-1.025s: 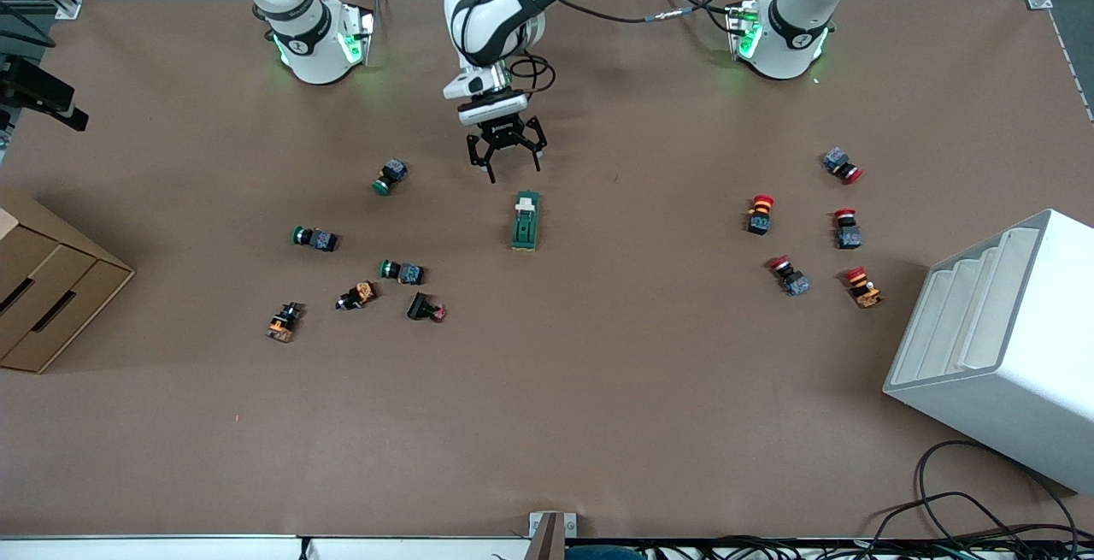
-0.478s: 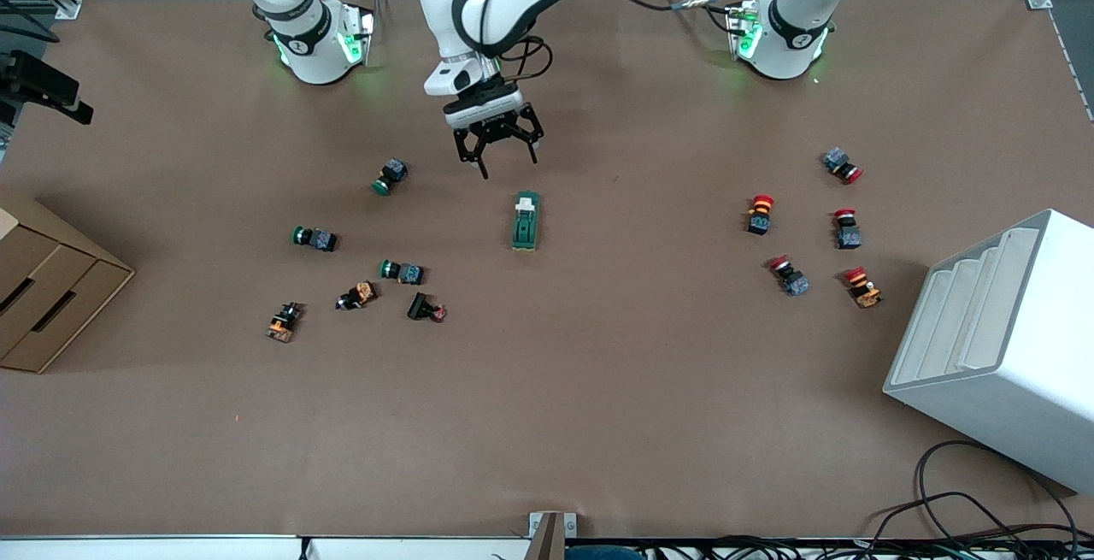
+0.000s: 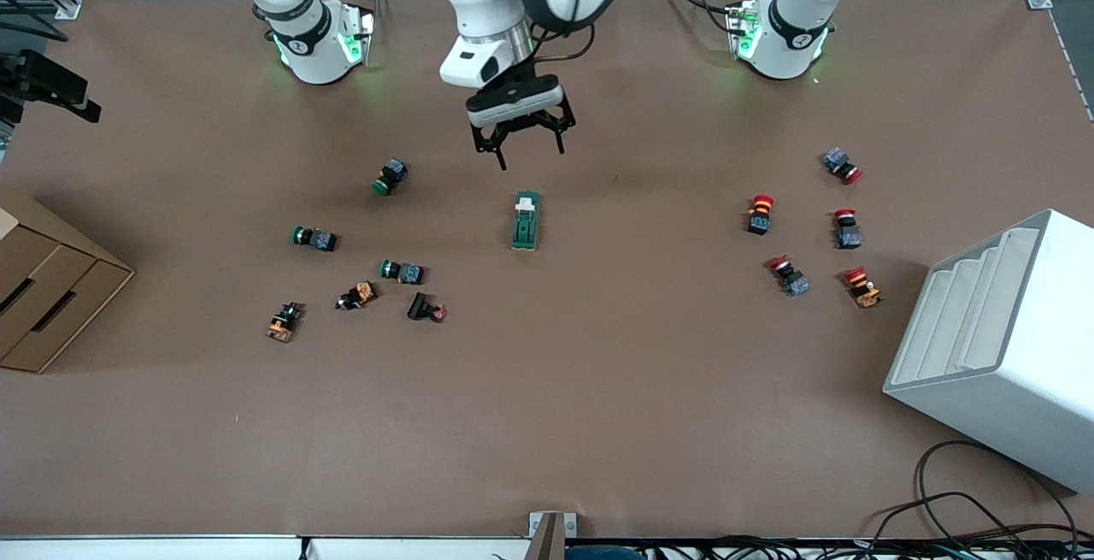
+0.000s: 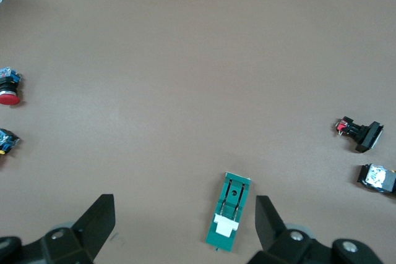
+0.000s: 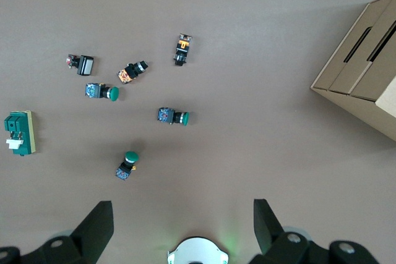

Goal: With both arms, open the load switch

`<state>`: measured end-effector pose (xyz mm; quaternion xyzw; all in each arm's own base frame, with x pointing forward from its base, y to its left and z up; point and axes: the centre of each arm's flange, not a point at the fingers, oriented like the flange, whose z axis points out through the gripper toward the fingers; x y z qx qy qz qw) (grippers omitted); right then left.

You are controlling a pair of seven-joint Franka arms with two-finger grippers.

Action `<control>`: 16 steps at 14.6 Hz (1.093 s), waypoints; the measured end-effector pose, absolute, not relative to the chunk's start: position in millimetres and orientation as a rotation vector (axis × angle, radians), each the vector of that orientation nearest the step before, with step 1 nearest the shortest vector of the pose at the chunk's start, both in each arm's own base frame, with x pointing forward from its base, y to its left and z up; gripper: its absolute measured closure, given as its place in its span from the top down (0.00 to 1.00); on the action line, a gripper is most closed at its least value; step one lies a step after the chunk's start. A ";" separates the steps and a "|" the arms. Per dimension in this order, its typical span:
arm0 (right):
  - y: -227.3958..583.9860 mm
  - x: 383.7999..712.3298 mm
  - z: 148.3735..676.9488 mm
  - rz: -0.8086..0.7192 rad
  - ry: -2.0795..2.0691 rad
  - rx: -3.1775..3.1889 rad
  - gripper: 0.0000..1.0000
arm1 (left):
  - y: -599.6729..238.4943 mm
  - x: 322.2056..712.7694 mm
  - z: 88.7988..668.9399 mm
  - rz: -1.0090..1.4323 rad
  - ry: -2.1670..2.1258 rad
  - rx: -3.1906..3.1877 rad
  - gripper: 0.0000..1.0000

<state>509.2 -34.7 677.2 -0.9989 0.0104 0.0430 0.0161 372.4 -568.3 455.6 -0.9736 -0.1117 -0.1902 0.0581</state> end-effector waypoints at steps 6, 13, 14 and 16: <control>-33.3 509.3 677.0 0.134 0.028 -3.106 1.00 | -482.1 450.5 533.3 -0.362 -0.215 -3.011 1.00; -32.5 509.4 677.0 0.134 0.026 -3.106 1.00 | -360.2 513.0 589.1 -0.128 -0.169 -3.101 1.00; -32.5 509.4 677.0 0.134 0.026 -3.106 1.00 | -341.0 517.3 595.8 -0.093 -0.177 -3.099 1.00; -32.5 509.3 676.8 0.136 0.026 -3.106 1.00 | -312.3 521.2 607.3 -0.046 -0.160 -3.085 1.00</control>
